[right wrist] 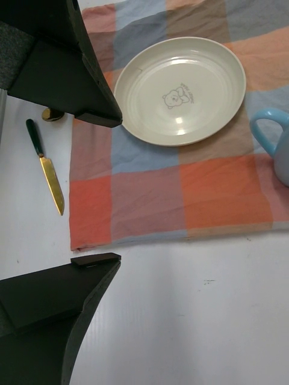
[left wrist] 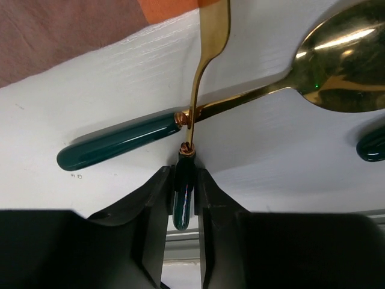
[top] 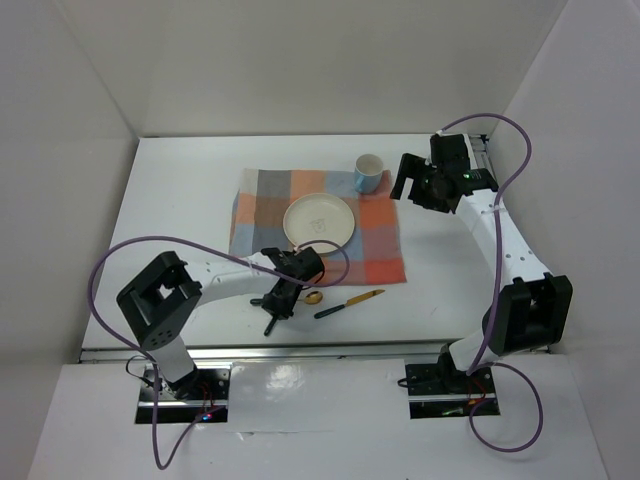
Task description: Set the dinner table for one person
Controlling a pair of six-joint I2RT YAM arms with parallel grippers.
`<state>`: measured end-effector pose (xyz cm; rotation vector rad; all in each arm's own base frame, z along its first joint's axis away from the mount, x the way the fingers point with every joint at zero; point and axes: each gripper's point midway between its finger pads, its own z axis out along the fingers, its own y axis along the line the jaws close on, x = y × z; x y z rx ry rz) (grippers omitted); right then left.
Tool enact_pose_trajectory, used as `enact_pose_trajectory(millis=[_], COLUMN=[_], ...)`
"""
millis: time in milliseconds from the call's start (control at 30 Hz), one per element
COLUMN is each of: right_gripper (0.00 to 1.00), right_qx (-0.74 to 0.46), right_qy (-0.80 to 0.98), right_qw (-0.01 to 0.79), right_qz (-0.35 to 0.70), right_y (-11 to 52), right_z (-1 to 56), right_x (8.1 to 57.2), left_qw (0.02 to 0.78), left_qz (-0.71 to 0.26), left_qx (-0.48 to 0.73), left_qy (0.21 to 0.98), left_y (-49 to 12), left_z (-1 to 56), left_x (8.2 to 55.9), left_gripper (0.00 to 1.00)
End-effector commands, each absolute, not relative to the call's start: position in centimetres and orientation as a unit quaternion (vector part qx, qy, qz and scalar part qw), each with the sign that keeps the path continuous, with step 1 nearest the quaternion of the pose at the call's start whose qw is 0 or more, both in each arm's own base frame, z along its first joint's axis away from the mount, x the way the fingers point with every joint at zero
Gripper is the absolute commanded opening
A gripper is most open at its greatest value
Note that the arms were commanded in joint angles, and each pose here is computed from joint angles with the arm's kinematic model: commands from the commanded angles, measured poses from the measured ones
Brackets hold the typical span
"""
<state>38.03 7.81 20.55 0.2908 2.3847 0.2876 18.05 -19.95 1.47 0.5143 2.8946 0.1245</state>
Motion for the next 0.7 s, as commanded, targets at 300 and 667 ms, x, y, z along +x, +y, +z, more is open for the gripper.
enact_pose_trajectory(millis=[300,667], right_gripper=[1.00,1.00], right_qx=[0.114,0.112], right_qy=[0.901,0.903], right_qw=[0.399,0.394], right_qz=[0.126,0.129], right_y=[8.0,8.1], right_z=[23.6,23.3], right_x=[38.3,38.2], left_qw=[0.149,0.191], left_qz=[-0.006,-0.047], left_qx=[0.201,0.065], left_qy=[0.968,0.978], left_y=[-22.4,-19.9], left_z=[6.8,14.2], left_x=[19.2,23.9], left_gripper=[0.00,0.00])
